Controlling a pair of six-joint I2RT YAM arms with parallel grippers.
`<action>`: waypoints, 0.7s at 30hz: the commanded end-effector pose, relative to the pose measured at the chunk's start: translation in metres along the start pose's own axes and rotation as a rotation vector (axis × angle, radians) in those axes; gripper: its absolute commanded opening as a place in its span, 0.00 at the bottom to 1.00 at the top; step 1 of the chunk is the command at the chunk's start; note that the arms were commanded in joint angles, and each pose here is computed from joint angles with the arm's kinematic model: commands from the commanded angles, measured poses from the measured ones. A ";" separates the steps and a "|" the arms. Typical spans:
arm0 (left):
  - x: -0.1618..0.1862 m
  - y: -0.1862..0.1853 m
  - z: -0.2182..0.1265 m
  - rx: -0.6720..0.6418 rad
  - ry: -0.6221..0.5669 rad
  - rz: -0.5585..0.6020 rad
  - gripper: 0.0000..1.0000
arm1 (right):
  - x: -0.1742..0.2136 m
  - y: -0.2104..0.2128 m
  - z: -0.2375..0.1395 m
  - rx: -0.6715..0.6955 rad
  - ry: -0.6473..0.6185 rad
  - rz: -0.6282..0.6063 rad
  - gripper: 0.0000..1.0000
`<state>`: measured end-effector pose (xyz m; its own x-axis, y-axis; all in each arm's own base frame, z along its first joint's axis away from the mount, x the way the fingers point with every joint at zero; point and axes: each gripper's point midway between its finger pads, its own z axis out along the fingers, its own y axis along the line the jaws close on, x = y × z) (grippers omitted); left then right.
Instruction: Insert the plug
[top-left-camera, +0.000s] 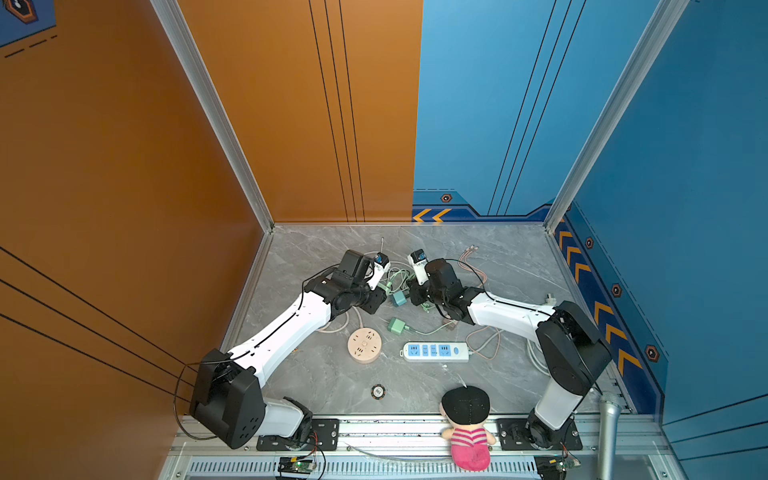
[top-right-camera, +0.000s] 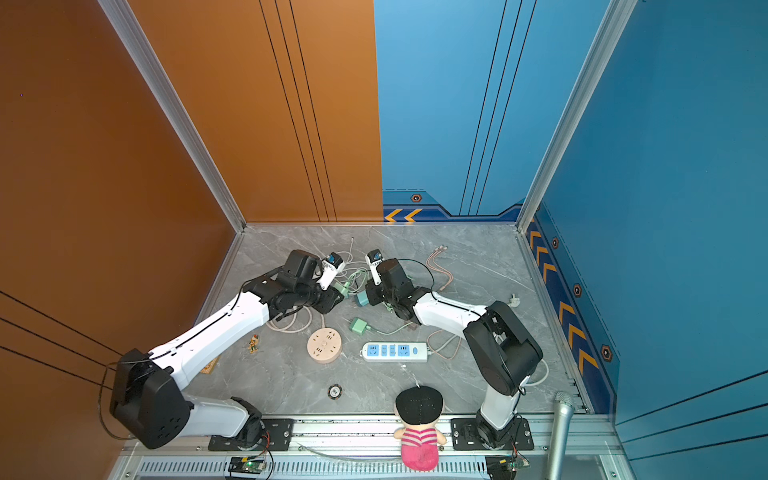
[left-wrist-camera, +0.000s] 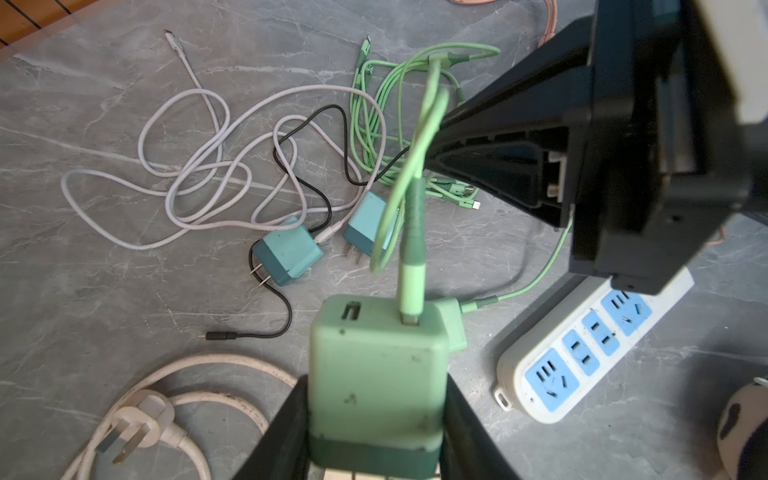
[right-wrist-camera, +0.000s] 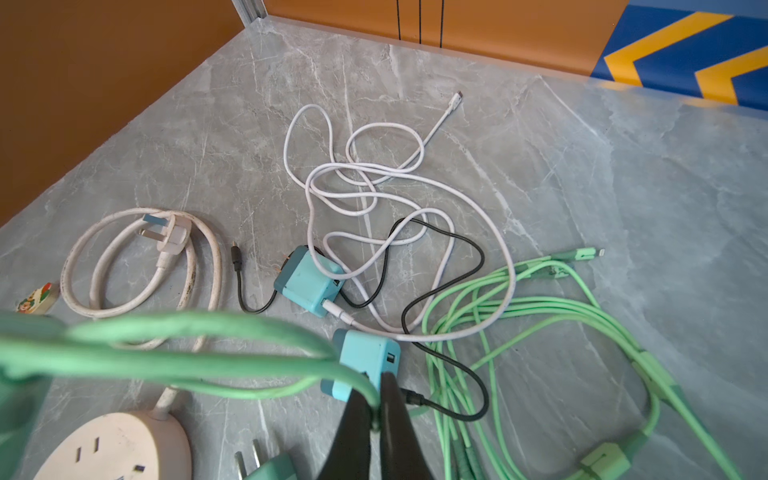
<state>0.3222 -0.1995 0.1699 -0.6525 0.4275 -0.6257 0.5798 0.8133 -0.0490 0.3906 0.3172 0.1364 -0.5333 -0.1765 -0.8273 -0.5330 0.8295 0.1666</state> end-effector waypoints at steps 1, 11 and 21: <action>-0.001 -0.005 0.005 0.010 0.035 -0.001 0.33 | -0.004 -0.024 0.003 0.055 -0.034 0.075 0.03; 0.011 -0.004 0.009 -0.013 0.106 0.010 0.32 | -0.011 -0.064 -0.003 0.127 -0.051 0.146 0.02; -0.007 0.018 -0.019 -0.126 0.017 -0.030 0.32 | 0.013 -0.078 0.002 0.160 0.035 0.166 0.49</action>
<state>0.3202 -0.1918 0.1698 -0.6809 0.4437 -0.5826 0.5486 0.8360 -0.0044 0.4320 0.2572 0.1289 -0.5861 -0.0244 -0.8098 -0.3517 0.9081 0.2271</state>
